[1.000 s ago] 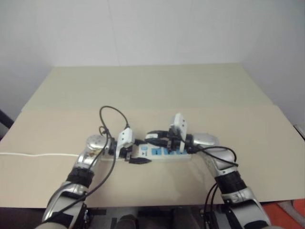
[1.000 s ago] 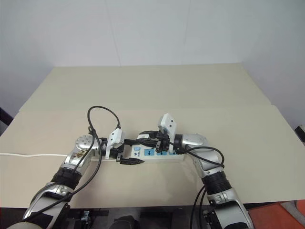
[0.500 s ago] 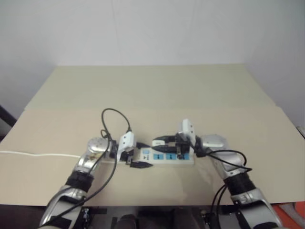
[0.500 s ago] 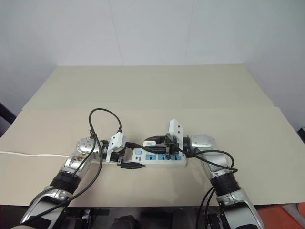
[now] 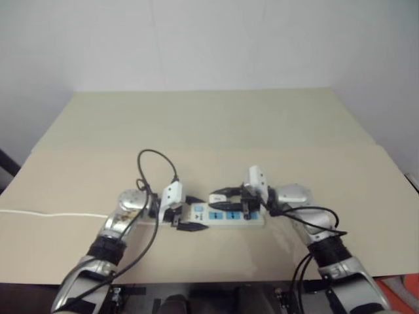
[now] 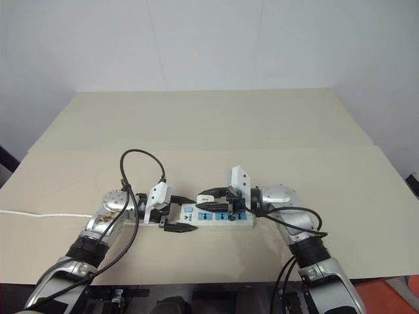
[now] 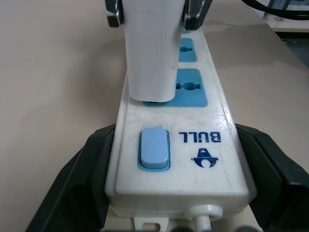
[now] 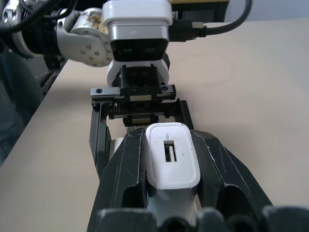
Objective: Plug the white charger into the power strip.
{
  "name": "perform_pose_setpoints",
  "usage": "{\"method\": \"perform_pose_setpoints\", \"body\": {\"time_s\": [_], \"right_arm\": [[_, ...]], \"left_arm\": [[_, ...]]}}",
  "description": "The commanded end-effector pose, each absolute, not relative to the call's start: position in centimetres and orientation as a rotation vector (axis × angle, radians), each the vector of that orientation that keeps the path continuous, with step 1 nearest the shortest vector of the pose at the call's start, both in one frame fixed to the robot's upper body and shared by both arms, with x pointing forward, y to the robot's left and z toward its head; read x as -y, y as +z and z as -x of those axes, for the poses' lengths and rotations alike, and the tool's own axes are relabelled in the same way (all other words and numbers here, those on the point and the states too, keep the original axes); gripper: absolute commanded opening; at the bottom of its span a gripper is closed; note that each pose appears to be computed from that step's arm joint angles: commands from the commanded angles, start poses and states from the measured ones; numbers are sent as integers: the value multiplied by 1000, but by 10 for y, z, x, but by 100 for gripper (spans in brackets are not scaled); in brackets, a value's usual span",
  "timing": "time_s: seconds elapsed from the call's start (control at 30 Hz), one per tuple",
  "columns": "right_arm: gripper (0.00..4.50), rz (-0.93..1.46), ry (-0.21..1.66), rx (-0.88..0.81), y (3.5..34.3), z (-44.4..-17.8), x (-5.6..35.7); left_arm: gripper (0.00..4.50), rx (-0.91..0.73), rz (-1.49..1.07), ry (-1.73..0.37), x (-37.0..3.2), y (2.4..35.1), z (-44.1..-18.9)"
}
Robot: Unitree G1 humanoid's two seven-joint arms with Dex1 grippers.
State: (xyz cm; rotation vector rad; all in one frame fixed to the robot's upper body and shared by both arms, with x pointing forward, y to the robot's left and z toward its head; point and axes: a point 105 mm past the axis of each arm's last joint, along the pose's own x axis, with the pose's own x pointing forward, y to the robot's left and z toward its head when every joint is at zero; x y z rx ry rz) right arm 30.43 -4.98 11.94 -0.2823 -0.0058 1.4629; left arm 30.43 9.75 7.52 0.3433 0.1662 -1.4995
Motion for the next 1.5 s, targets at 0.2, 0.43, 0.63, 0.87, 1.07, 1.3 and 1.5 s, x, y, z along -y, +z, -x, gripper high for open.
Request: {"method": "perform_pose_setpoints", "body": {"time_s": [0.2, 0.43, 0.63, 0.87, 1.07, 1.3, 1.5], "right_arm": [[112, 294, 1451, -165, 78, -303, 42], [112, 307, 1419, -198, 75, -308, 61], [112, 301, 1415, -173, 81, -309, 57], [214, 268, 1433, -165, 88, -308, 54], [423, 272, 1427, -151, 93, -310, 52], [448, 256, 1407, -123, 107, -313, 59], [448, 272, 1397, -78, 137, -306, 82]], "left_arm": [[328, -259, -363, -1462, -116, 64, -305], [328, -261, -359, -1459, -117, 64, -304], [328, -257, -355, -1458, -115, 63, -304], [328, -254, -350, -1459, -113, 63, -305], [328, -254, -346, -1460, -112, 63, -304], [328, -251, -342, -1460, -110, 63, -306], [328, -239, -328, -1466, -106, 65, -307]]}}
